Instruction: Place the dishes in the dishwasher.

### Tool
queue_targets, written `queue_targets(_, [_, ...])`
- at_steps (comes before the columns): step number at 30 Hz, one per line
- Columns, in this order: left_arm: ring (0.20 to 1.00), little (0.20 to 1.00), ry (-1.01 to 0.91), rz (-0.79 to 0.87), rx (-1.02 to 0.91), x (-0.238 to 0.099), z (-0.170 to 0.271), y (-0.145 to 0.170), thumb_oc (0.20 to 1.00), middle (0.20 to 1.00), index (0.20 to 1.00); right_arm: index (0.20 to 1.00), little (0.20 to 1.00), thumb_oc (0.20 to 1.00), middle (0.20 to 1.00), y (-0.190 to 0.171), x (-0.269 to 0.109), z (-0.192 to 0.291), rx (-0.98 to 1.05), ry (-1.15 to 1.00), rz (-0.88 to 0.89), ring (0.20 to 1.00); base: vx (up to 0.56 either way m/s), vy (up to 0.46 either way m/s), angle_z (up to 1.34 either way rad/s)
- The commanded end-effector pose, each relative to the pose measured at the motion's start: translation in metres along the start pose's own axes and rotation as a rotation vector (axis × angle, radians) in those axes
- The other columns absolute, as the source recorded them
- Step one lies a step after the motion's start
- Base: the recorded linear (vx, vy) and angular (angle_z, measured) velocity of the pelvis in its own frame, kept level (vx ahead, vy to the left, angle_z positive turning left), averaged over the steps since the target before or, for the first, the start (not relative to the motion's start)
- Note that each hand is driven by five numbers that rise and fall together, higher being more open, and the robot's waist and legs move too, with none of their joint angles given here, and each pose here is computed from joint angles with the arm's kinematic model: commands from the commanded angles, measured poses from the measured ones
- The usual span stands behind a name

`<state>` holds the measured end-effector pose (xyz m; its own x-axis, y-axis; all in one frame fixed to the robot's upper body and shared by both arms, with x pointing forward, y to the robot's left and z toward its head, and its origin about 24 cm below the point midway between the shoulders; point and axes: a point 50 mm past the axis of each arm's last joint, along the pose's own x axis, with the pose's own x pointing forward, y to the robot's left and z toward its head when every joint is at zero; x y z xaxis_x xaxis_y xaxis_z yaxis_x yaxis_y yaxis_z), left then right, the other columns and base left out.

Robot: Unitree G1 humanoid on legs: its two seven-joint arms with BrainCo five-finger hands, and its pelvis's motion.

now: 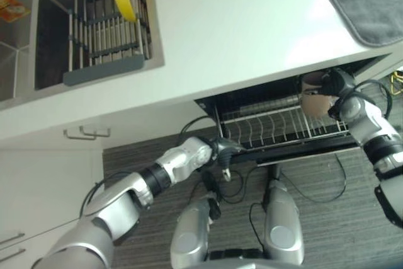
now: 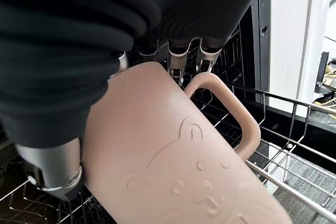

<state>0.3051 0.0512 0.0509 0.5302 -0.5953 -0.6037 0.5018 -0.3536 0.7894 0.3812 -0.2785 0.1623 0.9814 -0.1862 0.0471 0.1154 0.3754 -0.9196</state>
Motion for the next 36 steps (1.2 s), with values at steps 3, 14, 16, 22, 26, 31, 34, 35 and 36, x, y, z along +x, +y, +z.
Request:
queue_targets(3, [1.0, 1.0, -0.135, -0.079, 0.001, -0.006, 0.025, -0.021, 1.0, 1.0, 1.0, 0.2, 0.2, 0.2, 0.2, -0.055, 0.013, 0.011, -0.004, 0.016, -0.172, 0.2, -0.01, 0.036, 0.03])
queue_targets(14, [1.0, 1.0, -0.161, -0.04, -0.014, -0.008, 0.029, -0.015, 1.0, 1.0, 1.0, 1.0, 1.0, 1.0, 1.0, -0.057, 0.006, -0.028, 0.044, 0.251, -0.343, 1.0, 0.0, 0.038, 0.0])
queue_targets(16, [1.0, 1.0, -0.16, -0.041, -0.015, -0.007, 0.03, -0.015, 1.0, 1.0, 1.0, 1.0, 1.0, 1.0, 1.0, -0.059, 0.008, -0.02, 0.008, 0.226, -0.363, 1.0, 0.01, 0.064, -0.07])
queue_targets(22, [1.0, 1.0, -0.159, -0.033, -0.023, -0.007, 0.028, -0.02, 1.0, 1.0, 1.0, 1.0, 1.0, 1.0, 1.0, -0.053, 0.009, -0.011, -0.012, 0.2, -0.377, 1.0, 0.01, 0.008, -0.02])
queue_targets(26, [1.0, 1.0, -0.158, -0.034, -0.027, -0.007, 0.028, -0.022, 1.0, 1.0, 1.0, 1.0, 1.0, 1.0, 1.0, -0.052, 0.008, -0.01, -0.001, 0.189, -0.388, 1.0, 0.0, 0.0, 0.0])
queue_targets(31, [1.0, 1.0, -0.156, -0.037, -0.023, -0.009, 0.027, -0.027, 1.0, 1.0, 1.0, 1.0, 1.0, 1.0, 1.0, -0.048, 0.005, -0.007, 0.22, 0.144, -0.45, 1.0, 0.0, 0.0, 0.0])
queue_targets(34, [1.0, 1.0, -0.146, -0.019, -0.044, -0.009, 0.027, -0.03, 1.0, 1.0, 1.0, 1.0, 1.0, 1.0, 1.0, -0.043, 0.002, 0.002, 0.376, 0.102, -0.473, 1.0, 0.0, 0.039, -0.05])
queue_targets(35, [1.0, 1.0, -0.144, -0.016, -0.048, -0.01, 0.027, -0.03, 1.0, 1.0, 1.0, 1.0, 1.0, 1.0, 1.0, -0.042, 0.002, 0.003, 0.392, 0.098, -0.473, 1.0, 0.05, 0.105, -0.05])
queue_targets(36, [1.0, 1.0, -0.105, 0.157, -0.091, -0.012, 0.02, -0.03, 1.0, 1.0, 1.0, 1.0, 1.0, 1.0, 1.0, -0.032, -0.004, 0.012, 0.539, 0.052, -0.479, 1.0, 0.04, 0.072, -0.05])
